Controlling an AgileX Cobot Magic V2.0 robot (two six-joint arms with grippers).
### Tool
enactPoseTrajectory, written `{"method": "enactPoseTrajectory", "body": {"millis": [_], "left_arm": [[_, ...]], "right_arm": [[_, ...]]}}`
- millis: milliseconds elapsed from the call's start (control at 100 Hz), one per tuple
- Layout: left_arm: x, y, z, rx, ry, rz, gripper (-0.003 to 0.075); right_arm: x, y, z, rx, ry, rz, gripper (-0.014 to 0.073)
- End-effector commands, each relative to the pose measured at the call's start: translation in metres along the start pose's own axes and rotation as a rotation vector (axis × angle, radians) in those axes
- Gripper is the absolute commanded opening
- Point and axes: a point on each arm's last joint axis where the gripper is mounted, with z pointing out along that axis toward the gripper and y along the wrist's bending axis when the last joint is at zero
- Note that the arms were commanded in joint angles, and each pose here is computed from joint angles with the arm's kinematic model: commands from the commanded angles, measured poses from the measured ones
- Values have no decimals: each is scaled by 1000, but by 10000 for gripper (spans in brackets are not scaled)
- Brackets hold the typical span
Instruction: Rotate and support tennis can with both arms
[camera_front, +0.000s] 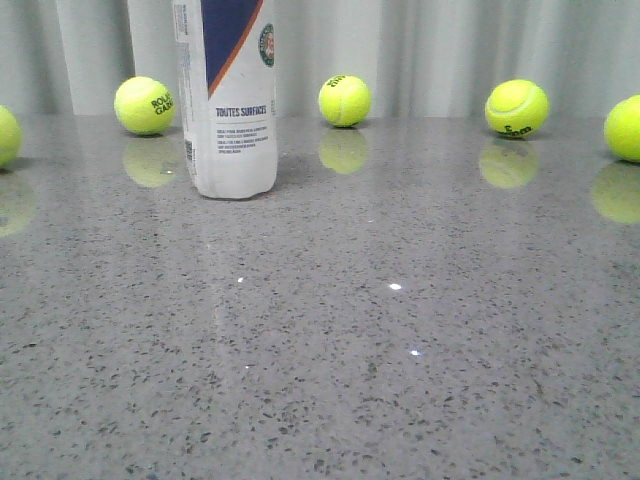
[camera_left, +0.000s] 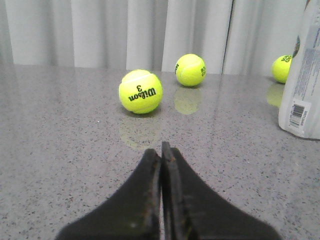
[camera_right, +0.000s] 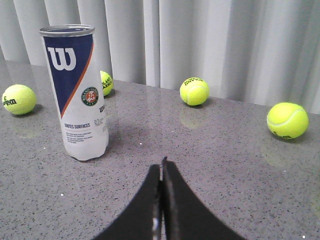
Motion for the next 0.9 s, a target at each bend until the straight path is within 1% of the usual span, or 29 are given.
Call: {"method": "enactPoseTrajectory", "body": {"millis": [0,430,540,600,670,770,890], "left_arm": [[5,0,-1,8,-77,-24,-19],[6,0,-1,7,-76,-24,-19],[6,0,-1,7,-76,-24,-19],[6,0,-1,7,-76,-24,-19],[6,0,-1,7,-76,-24,-19],[6,0,-1,7,-76,-24,-18],[6,0,-1,7,-76,-24,-19]], "right_arm": [[-14,-1,-1,17,-89,6,-61],[-14,-1,-1,17,-88,6,-61],[-14,-1,0,22,-93,-144,-61],[-14,-2,-4,30,-132,-206,-61],[-9,-3,-7,46,-168,-201,-61],[0,-12,-15,132,-275,-202,-61],[16,-20,-28,233,-378,-254,-61]]}}
